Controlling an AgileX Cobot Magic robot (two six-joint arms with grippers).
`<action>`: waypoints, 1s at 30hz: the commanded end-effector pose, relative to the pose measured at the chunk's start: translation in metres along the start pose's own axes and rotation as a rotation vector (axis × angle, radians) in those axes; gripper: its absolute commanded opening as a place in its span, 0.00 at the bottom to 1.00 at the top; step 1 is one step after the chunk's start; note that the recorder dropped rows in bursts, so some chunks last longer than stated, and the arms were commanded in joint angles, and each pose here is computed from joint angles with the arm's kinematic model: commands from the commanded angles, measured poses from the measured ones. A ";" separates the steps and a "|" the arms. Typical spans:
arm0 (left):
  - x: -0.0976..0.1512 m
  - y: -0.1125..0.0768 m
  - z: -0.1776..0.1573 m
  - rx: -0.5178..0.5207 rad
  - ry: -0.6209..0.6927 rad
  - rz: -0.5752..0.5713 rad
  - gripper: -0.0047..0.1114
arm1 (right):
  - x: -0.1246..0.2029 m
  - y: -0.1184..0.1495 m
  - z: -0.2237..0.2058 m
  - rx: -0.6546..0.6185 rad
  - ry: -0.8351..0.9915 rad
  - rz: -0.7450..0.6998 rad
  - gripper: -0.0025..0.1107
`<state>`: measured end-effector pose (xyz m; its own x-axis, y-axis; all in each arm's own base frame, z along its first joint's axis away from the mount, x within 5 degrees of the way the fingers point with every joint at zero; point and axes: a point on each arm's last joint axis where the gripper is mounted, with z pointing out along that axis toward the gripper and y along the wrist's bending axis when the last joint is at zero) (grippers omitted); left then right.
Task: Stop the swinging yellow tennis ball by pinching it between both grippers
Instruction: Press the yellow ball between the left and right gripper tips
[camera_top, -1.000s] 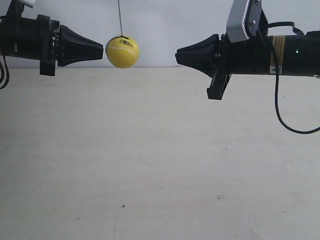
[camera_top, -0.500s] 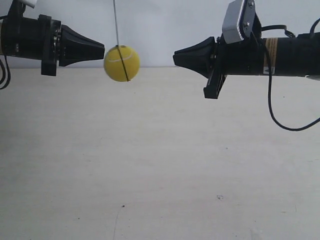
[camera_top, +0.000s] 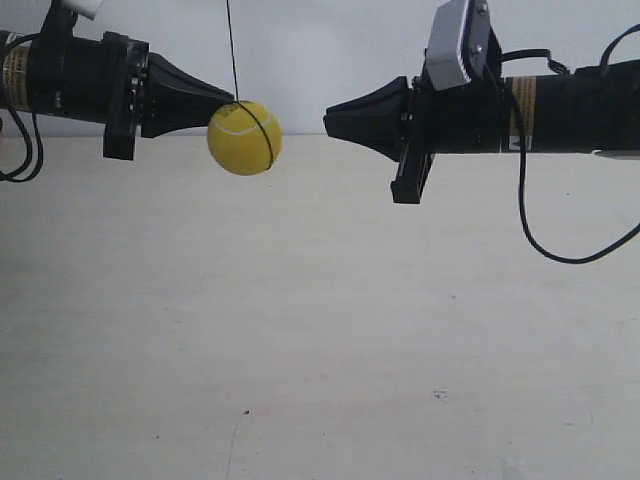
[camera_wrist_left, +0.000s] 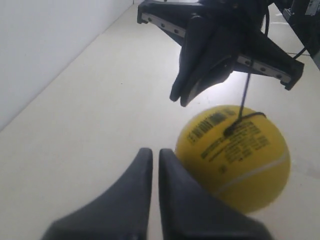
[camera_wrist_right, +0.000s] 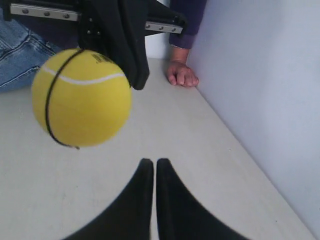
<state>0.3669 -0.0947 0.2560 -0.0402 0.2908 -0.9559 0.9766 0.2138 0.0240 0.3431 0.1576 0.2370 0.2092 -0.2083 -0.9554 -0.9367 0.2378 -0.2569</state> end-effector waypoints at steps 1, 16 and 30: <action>-0.004 0.000 0.001 0.004 -0.013 0.000 0.08 | -0.002 0.004 0.006 -0.018 0.011 -0.007 0.02; -0.004 0.000 0.001 0.004 -0.013 -0.009 0.08 | -0.002 0.004 0.006 -0.020 0.013 -0.007 0.02; -0.004 -0.003 0.005 0.019 -0.005 -0.019 0.08 | -0.002 0.004 0.006 -0.020 0.013 -0.007 0.02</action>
<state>0.3667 -0.0954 0.2560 -0.0573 0.2870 -0.9562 0.9761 0.2172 0.0067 0.3407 0.1636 0.2353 0.2035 -0.2234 -0.9533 -0.9414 0.2229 -0.2532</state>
